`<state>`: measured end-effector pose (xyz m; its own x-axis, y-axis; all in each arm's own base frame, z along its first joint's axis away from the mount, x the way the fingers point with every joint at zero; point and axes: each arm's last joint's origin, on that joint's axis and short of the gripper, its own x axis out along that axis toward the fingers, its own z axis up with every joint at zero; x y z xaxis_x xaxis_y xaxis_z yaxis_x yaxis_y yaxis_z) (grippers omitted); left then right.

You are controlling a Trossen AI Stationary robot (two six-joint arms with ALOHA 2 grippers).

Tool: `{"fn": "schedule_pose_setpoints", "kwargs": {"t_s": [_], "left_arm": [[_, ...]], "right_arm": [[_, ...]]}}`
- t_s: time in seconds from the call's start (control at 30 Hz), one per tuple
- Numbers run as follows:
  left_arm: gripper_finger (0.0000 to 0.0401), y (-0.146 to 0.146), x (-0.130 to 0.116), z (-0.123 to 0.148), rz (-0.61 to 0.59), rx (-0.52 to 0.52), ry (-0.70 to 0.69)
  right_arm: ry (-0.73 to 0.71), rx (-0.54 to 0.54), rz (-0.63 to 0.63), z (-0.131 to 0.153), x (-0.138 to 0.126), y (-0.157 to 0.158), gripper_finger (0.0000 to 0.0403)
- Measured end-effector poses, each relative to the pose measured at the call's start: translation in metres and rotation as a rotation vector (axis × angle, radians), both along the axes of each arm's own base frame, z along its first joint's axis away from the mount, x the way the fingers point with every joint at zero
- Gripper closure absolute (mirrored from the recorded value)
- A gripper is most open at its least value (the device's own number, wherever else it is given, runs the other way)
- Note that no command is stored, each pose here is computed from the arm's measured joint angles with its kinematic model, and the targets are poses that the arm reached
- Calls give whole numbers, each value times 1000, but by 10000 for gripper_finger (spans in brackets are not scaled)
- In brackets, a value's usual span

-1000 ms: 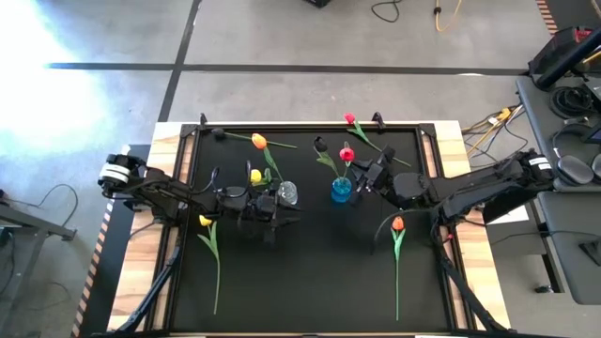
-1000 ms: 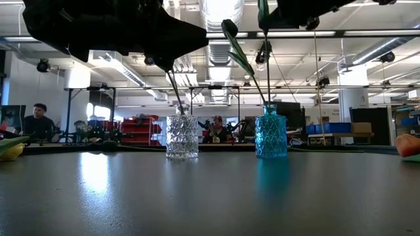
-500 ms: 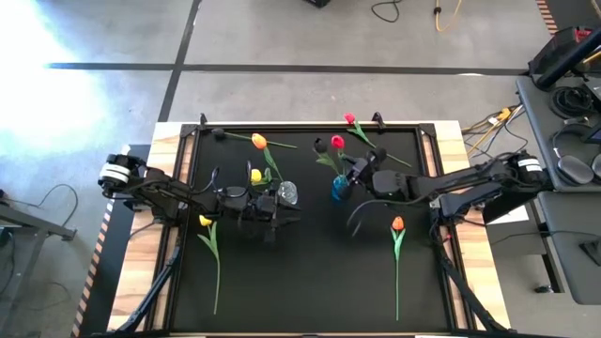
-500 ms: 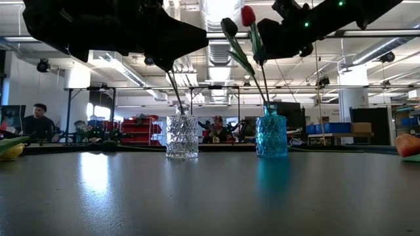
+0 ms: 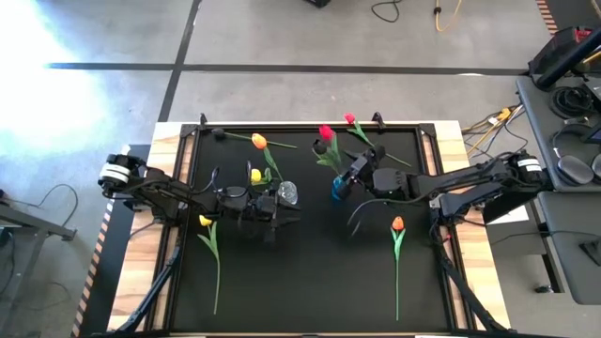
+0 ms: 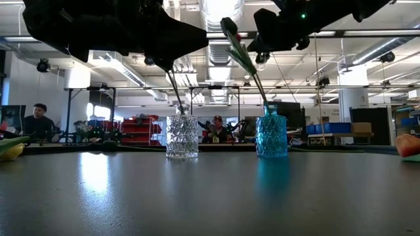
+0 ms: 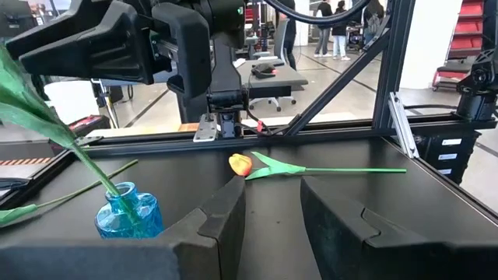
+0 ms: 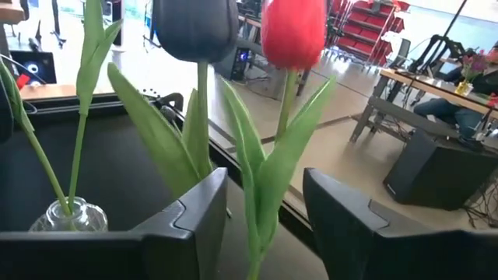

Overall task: Sort flowers into vase by color
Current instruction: Put the orange flower into the transparent vase

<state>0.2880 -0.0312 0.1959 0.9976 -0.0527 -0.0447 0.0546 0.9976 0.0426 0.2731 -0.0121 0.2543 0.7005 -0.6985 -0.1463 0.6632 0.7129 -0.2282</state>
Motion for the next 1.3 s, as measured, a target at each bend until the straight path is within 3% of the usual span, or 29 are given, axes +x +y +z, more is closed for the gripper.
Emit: {"fn": "schedule_pose_setpoints", "kwargs": {"t_s": [0.5, 0.73, 0.87, 0.97, 1.1, 1.3], "left_arm": [[289, -3, -1, 1, -11, 4, -1], [289, -13, -6, 6, -81, 24, 14], [294, -20, -15, 13, -110, 36, 67], [306, -26, -21, 19, -130, 37, 124], [325, -31, -29, 19, -129, 32, 148], [356, -29, -41, -2, -117, -87, 103]], "right_arm": [[56, -12, 61, 18, -3, 16, 225], [98, -28, 103, 27, -19, 26, 226], [127, -5, 127, 29, -31, 32, 247], [152, 68, 132, 27, -44, 38, 276], [220, 257, 82, 18, -67, 45, 312], [336, 557, -89, 13, -93, 57, 317]]}}
